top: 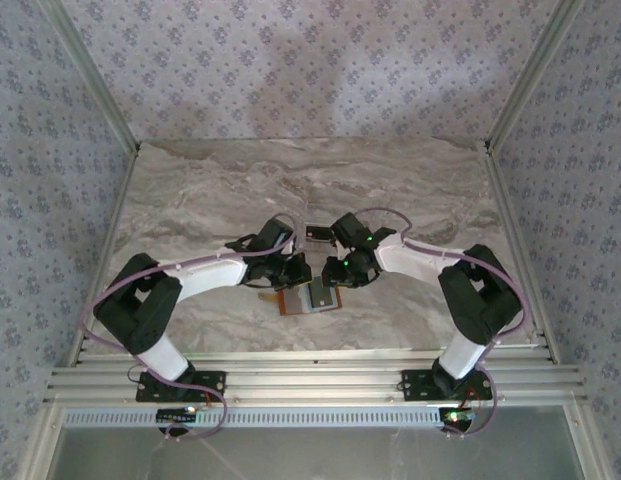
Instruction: Take the credit cards out of the card holder
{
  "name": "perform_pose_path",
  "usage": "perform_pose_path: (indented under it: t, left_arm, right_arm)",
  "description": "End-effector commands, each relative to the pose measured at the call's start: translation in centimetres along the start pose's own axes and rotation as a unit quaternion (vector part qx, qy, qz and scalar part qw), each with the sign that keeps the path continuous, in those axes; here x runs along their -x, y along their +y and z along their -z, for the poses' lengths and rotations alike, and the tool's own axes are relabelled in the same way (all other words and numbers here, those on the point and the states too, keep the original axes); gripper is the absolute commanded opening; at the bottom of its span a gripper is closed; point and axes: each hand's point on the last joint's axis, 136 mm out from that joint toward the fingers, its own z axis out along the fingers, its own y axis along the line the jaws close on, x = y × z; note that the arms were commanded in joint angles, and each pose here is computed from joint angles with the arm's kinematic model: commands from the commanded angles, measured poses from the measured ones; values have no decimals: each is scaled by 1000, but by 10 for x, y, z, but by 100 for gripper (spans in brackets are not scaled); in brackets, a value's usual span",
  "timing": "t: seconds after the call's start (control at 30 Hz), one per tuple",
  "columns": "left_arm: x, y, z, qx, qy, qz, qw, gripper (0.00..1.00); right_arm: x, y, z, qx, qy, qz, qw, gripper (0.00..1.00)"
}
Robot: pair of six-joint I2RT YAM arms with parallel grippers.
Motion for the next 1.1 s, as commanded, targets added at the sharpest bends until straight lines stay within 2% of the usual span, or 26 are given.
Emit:
perform_pose_path:
  t: [0.0,0.47,0.6,0.83,1.07]
  left_arm:
    - [-4,-3,-6,-14,10,4,1000,7]
    - [-12,5,-20,-12,39,12,999,5]
    - [-15,10,-25,-2,48,17,999,4]
    - [-19,29,-19,48,48,12,998,5]
    - [-20,34,-12,69,45,4,997,6]
  right_arm:
    - [-2,-1,-8,9,11,0,1000,26]
    - [-12,-18,-24,-13,30,-12,999,22]
    - [-11,-18,-22,-15,28,-12,999,24]
    - [-11,-21,-19,-22,26,-14,999,33]
    - [-13,-24,-23,-27,31,-20,999,34]
